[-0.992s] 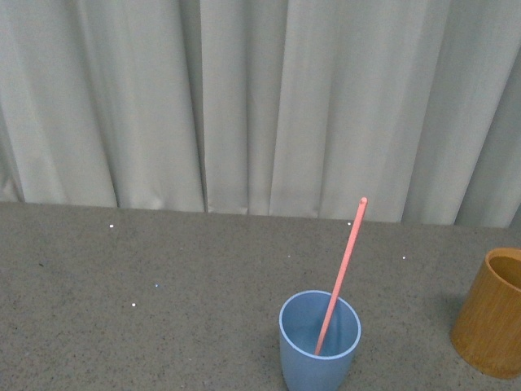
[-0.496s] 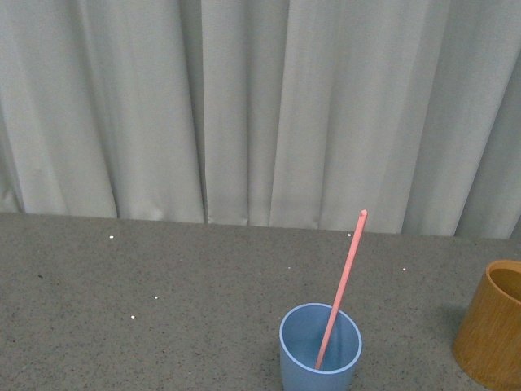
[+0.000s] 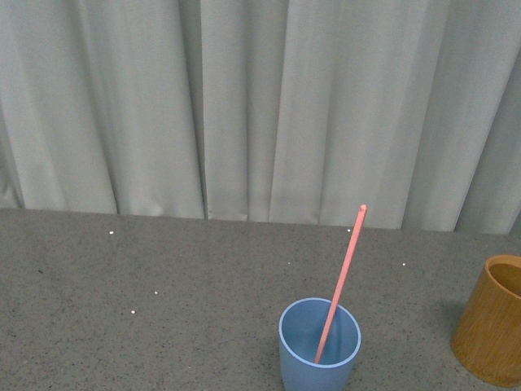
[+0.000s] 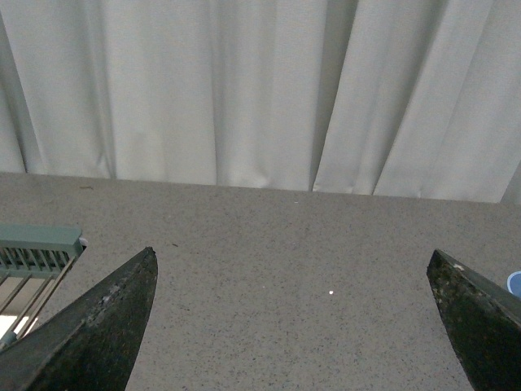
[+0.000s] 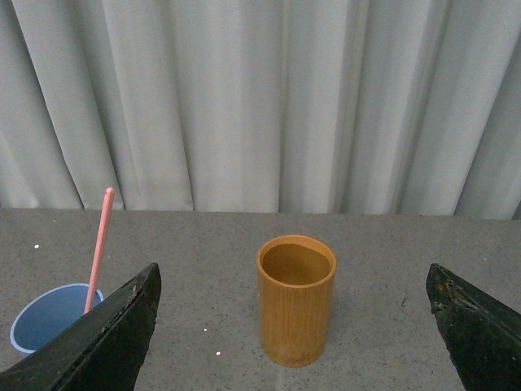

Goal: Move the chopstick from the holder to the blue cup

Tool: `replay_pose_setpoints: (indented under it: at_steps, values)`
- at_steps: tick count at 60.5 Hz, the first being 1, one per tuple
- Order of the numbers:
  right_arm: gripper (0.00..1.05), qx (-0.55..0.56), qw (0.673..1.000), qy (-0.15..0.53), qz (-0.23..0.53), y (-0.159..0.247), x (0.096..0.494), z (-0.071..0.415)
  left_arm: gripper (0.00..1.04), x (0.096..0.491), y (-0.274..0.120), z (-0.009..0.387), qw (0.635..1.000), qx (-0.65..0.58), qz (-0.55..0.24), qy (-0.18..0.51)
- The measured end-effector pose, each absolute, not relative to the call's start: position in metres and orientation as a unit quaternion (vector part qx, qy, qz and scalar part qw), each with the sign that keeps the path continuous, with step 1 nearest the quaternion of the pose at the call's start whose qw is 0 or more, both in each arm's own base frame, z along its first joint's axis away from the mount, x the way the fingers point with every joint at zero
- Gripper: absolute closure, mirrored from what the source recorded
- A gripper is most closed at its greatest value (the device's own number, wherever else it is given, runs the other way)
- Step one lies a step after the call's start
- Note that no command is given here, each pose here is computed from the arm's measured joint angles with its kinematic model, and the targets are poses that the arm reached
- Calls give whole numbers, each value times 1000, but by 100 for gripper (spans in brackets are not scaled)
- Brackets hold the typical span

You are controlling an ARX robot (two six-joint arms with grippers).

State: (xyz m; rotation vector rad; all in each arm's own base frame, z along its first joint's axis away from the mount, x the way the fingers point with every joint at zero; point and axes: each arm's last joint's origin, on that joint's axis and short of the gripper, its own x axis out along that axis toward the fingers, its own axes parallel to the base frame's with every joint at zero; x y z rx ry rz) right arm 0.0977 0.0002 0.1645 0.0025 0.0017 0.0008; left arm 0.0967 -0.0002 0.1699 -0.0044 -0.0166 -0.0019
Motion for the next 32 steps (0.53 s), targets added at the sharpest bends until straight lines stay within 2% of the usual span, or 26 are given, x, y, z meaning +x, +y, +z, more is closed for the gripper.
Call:
replay_pose_setpoints:
  at_steps: [32]
  values:
    - [10, 1, 1000, 1, 0, 0, 98, 164, 7, 97, 0, 170, 1000, -2, -1, -8]
